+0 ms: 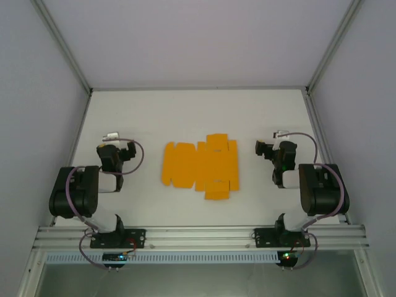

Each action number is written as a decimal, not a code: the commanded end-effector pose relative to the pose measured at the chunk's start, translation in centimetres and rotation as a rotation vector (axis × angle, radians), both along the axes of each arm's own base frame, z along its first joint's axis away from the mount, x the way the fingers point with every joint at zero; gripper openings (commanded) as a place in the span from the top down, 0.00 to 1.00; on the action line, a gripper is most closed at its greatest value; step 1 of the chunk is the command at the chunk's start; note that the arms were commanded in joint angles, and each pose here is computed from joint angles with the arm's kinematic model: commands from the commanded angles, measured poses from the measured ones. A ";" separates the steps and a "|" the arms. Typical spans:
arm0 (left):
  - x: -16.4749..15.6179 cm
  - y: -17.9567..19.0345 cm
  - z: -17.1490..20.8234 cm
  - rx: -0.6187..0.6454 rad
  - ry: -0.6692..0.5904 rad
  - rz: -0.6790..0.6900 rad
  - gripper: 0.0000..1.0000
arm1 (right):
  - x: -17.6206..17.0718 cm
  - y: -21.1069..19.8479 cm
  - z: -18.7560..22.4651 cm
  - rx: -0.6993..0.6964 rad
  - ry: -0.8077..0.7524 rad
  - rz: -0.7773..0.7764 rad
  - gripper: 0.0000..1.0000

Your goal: Assemble paper box

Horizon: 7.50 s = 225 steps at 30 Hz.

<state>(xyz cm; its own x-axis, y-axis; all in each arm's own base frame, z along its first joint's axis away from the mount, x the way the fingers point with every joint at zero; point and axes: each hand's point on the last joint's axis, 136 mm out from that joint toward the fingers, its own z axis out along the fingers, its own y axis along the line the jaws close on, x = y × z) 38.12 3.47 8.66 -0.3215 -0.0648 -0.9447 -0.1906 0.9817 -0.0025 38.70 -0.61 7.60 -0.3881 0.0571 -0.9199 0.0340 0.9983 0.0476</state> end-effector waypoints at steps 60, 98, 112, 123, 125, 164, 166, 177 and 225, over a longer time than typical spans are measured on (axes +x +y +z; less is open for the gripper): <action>-4.0 -16.4 3.4 -0.282 0.465 -0.383 0.00 | -5.2 17.5 5.5 0.334 0.480 0.357 0.13; -5.9 -25.6 0.8 -0.803 0.547 -0.739 1.00 | -5.0 18.7 -3.8 0.370 0.688 0.397 0.25; -6.0 -25.2 15.3 -0.923 0.264 -1.002 1.00 | -6.7 15.6 8.5 0.487 0.383 0.584 0.20; -8.3 -23.8 18.9 -0.931 0.158 -0.998 1.00 | -9.5 17.4 12.7 0.600 0.275 0.837 0.52; -8.4 -23.5 19.0 -0.929 0.143 -0.985 1.00 | -10.2 17.9 13.1 0.622 0.275 0.889 0.61; -6.7 -17.8 10.5 -0.648 0.400 -0.507 0.00 | -3.2 23.0 1.4 -0.936 0.156 0.873 1.00; -5.8 -18.6 11.3 -0.650 0.397 -0.546 0.01 | -3.2 23.6 1.5 -0.985 0.117 0.872 1.00; -2.8 -25.7 11.7 -0.616 0.496 -0.720 0.03 | -4.4 24.3 3.1 -1.000 0.020 0.869 1.00; -4.9 -31.2 9.0 -0.620 0.736 -0.870 0.36 | -4.6 24.1 3.7 -0.965 -0.027 0.810 1.00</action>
<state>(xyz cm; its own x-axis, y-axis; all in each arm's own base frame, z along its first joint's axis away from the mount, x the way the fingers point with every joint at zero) 34.10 -26.52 17.66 -0.8947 0.0532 -0.4434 0.3469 0.7080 -0.6152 34.02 23.44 10.81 0.0257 -0.8955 -0.4443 -0.6143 0.3365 -0.7138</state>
